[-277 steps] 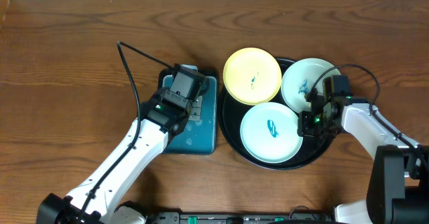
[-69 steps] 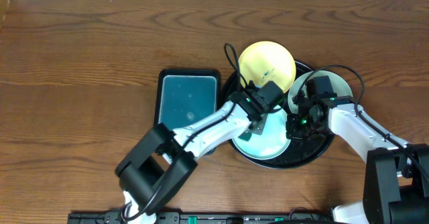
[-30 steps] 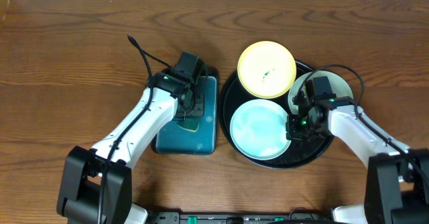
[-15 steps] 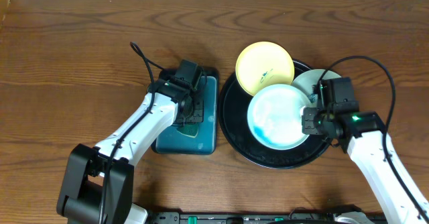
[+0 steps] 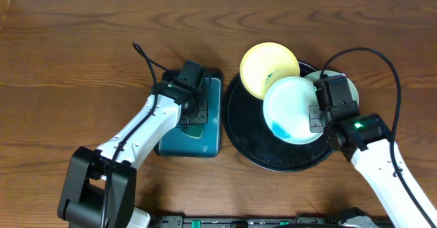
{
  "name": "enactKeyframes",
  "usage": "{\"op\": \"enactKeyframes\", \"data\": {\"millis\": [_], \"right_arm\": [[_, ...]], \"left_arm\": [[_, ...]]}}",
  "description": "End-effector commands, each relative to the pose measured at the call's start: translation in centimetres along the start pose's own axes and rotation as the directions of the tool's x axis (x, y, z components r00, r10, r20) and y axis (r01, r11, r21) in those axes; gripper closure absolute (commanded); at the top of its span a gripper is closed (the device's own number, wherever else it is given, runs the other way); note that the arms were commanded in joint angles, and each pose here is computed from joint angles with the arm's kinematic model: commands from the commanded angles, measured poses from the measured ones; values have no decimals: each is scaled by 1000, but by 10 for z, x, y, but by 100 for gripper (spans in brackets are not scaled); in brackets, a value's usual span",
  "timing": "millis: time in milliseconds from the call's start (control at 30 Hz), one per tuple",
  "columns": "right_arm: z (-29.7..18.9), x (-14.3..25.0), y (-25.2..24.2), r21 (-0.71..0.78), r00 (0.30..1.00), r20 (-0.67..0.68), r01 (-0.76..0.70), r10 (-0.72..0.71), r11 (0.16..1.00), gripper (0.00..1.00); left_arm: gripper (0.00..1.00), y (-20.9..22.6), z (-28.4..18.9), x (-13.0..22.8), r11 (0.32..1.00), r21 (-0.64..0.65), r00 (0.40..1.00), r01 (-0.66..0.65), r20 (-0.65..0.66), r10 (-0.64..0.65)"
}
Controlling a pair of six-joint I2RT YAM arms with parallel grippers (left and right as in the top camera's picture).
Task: Clean dirty plates on tray and stack at the side
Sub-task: 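Lift and tilt the scrubbed mint plate up with the right gripper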
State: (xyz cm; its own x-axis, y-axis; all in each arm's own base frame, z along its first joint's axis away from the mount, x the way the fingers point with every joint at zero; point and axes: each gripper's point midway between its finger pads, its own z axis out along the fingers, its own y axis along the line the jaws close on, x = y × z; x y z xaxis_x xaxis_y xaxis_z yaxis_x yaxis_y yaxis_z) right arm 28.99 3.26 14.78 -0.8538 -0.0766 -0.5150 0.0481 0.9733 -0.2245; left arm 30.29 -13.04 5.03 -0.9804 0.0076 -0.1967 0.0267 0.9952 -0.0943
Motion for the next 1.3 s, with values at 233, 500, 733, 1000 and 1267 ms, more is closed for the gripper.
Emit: {"op": "enactKeyframes", "data": {"millis": [233, 500, 733, 1000, 1267], "right_arm": [[-46, -42, -16, 308, 966, 206, 88, -157, 947, 99], [-68, -53, 9, 356, 916, 295, 157, -270, 921, 99], [-78, -55, 21, 366, 893, 328, 182, -310, 913, 99], [-78, -55, 21, 369, 891, 328, 185, -314, 911, 99], [-78, -56, 21, 367, 891, 332, 182, -311, 912, 99]], "left_arm": [[92, 2, 2, 1, 1000, -4, 1000, 0, -5, 0], [92, 2, 2, 2, 1000, -4, 1000, -1, -6, 1], [92, 2, 2, 2, 1000, -4, 1000, -1, -7, 1], [92, 2, 2, 2, 1000, -4, 1000, 0, -6, 0], [92, 2, 2, 2, 1000, -4, 1000, 0, -6, 0]]}}
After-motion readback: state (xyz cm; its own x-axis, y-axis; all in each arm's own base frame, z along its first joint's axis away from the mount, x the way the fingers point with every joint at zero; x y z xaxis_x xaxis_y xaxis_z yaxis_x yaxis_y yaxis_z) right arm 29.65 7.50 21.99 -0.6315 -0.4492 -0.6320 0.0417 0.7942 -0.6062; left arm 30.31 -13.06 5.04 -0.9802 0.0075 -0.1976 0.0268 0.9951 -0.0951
